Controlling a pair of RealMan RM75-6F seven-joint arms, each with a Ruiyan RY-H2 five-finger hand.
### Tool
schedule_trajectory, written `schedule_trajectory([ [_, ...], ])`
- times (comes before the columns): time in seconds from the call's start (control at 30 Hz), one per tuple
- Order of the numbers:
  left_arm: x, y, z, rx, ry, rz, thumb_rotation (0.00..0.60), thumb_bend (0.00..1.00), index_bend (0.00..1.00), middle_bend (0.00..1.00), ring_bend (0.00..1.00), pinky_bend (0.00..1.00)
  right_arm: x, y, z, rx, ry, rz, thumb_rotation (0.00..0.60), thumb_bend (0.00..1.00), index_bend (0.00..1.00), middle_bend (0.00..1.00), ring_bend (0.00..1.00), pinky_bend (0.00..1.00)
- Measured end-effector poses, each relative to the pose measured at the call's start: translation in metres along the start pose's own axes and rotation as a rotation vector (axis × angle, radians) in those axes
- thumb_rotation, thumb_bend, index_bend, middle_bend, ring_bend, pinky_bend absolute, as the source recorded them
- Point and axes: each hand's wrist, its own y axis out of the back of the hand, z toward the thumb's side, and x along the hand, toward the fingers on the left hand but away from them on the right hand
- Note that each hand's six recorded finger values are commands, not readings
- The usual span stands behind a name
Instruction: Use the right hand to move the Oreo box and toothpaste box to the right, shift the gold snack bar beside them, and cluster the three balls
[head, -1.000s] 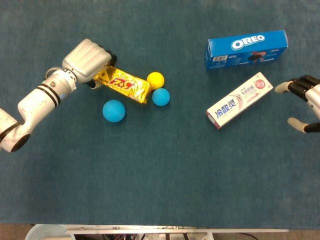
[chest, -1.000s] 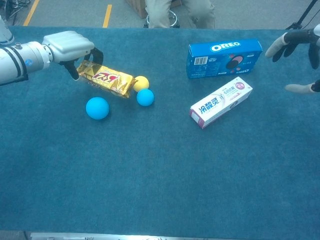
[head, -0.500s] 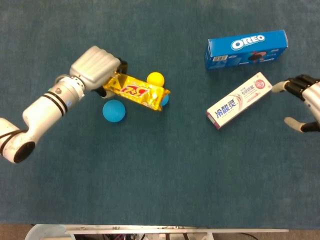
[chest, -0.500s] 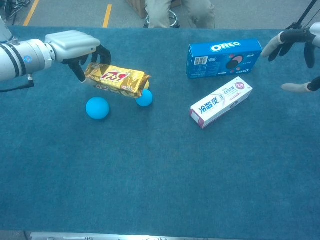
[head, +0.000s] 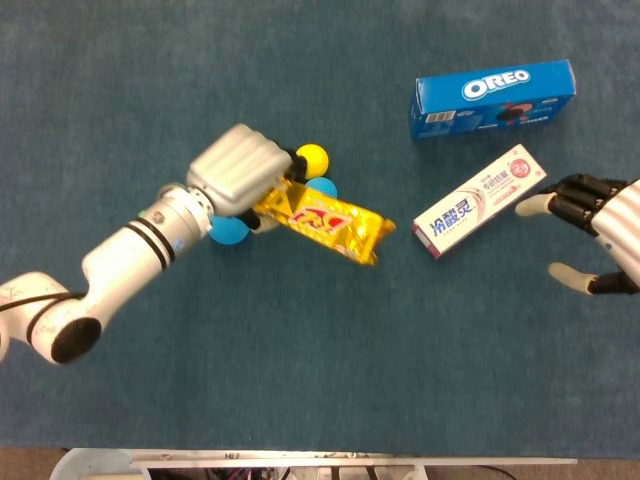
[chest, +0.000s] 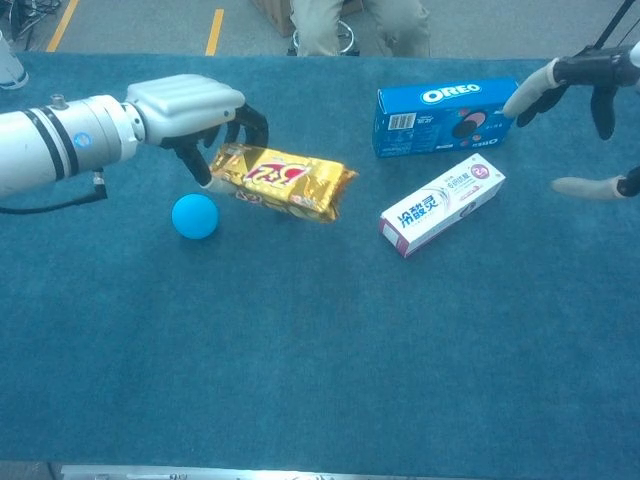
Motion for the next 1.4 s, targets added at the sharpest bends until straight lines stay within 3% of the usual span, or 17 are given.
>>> schedule_trajectory([
  [0.37, -0.002, -0.016, 0.028, 0.059, 0.004, -0.013, 0.6, 0.26, 0.51, 0.55, 0.46, 0.53, 0.005, -0.001, -0.01, -0.003, -0.021, 0.008, 0.6, 0.18, 0.32, 0.4, 0.33, 0.59],
  [0.53, 0.0, -0.031, 0.041, 0.043, 0.015, -0.045, 0.6, 0.26, 0.42, 0.52, 0.44, 0.55, 0.005, -0.002, -0.013, -0.004, -0.028, 0.013, 0.6, 0.19, 0.32, 0.4, 0.33, 0.59],
  [0.6, 0.0, -0.036, 0.045, 0.027, 0.015, -0.061, 0.6, 0.26, 0.34, 0.44, 0.4, 0.54, 0.006, -0.003, -0.014, -0.004, -0.03, 0.015, 0.6, 0.19, 0.32, 0.4, 0.33, 0.59],
  [0.67, 0.0, -0.039, 0.048, 0.016, 0.014, -0.079, 0.6, 0.26, 0.23, 0.31, 0.29, 0.51, 0.006, -0.002, -0.015, 0.001, -0.033, 0.015, 0.6, 0.19, 0.32, 0.4, 0.33, 0.59],
  [0.73, -0.001, -0.041, 0.049, 0.003, 0.015, -0.104, 0.6, 0.26, 0.09, 0.15, 0.14, 0.39, 0.006, -0.002, -0.015, 0.003, -0.035, 0.013, 0.6, 0.18, 0.32, 0.4, 0.33, 0.59],
  [0.87, -0.002, -0.039, 0.049, -0.021, 0.024, -0.123, 0.6, 0.26, 0.0, 0.06, 0.04, 0.27, 0.007, -0.002, -0.014, 0.002, -0.031, 0.016, 0.6, 0.19, 0.32, 0.4, 0.33, 0.59],
  [1.17, -0.016, -0.017, 0.019, -0.027, 0.1, -0.045, 0.6, 0.26, 0.0, 0.07, 0.04, 0.25, -0.002, -0.005, 0.001, 0.009, 0.025, 0.044, 0.6, 0.18, 0.32, 0.4, 0.33, 0.6],
  [1.4, -0.048, 0.008, -0.029, -0.01, 0.219, 0.076, 0.6, 0.26, 0.0, 0.07, 0.04, 0.22, -0.02, -0.009, 0.023, 0.062, 0.118, 0.095, 0.6, 0.19, 0.32, 0.4, 0.33, 0.6],
])
